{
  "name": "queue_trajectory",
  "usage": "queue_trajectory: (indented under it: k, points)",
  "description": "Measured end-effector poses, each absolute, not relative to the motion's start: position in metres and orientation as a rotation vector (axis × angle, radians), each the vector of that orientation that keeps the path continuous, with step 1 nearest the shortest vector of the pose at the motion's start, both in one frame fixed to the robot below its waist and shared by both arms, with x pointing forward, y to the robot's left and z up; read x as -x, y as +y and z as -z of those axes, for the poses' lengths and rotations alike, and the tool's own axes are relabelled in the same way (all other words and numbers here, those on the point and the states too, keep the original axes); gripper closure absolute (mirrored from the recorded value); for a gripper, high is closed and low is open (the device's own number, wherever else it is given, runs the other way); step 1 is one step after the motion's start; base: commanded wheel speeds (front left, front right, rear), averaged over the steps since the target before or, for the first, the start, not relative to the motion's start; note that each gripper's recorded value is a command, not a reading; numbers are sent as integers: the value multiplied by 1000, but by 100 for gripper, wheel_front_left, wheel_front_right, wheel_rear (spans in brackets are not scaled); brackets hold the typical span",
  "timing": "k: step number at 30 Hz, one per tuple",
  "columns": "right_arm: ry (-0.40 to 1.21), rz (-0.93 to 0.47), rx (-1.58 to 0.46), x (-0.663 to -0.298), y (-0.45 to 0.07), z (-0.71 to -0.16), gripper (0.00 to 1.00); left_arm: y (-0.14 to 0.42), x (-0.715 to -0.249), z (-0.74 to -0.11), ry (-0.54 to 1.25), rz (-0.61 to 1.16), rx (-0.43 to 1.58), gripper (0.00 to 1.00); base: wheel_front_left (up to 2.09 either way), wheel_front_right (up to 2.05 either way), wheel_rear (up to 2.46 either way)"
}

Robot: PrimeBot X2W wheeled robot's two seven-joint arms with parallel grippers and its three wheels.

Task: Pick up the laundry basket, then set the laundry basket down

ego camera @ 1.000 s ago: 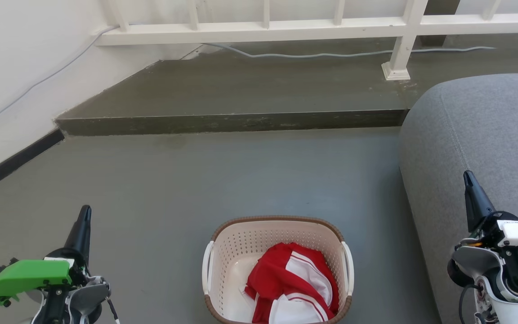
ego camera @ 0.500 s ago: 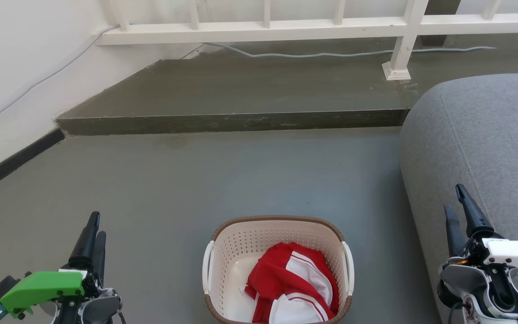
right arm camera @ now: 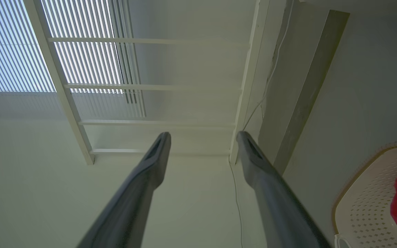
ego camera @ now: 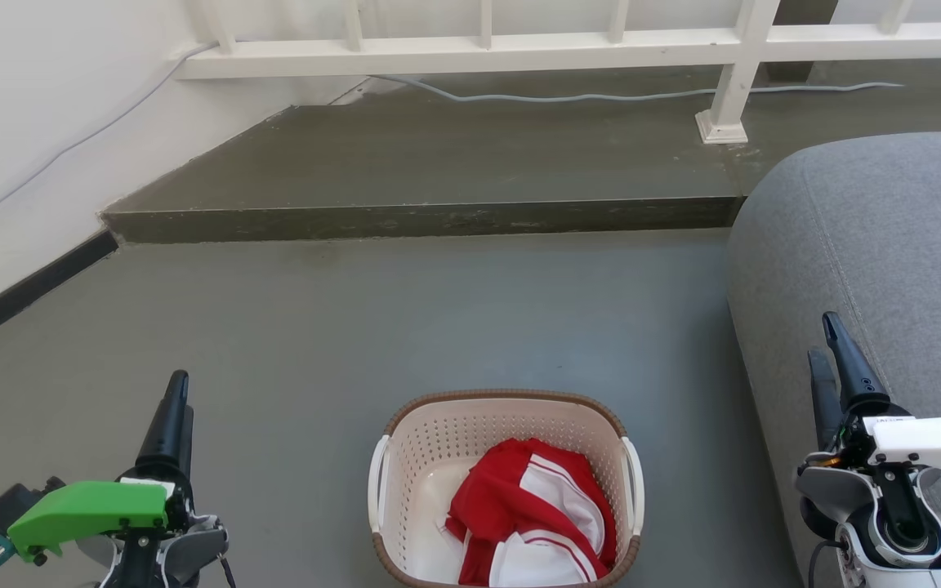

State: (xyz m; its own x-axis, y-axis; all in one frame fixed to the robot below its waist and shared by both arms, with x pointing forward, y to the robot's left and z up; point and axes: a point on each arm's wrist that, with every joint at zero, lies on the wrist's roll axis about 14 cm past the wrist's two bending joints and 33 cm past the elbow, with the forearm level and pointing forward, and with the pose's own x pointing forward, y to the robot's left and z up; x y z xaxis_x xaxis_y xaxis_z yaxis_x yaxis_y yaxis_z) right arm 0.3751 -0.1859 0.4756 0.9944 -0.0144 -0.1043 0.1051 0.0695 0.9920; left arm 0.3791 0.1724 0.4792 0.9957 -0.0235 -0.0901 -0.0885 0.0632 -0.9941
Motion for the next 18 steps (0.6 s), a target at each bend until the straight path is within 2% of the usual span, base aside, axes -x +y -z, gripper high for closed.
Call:
queue_trajectory:
  k: [18]
  points:
    - [87,15,-1195,-378,-177,-484,0,164,-380,-481,121,24,1120,0,0,0,0]
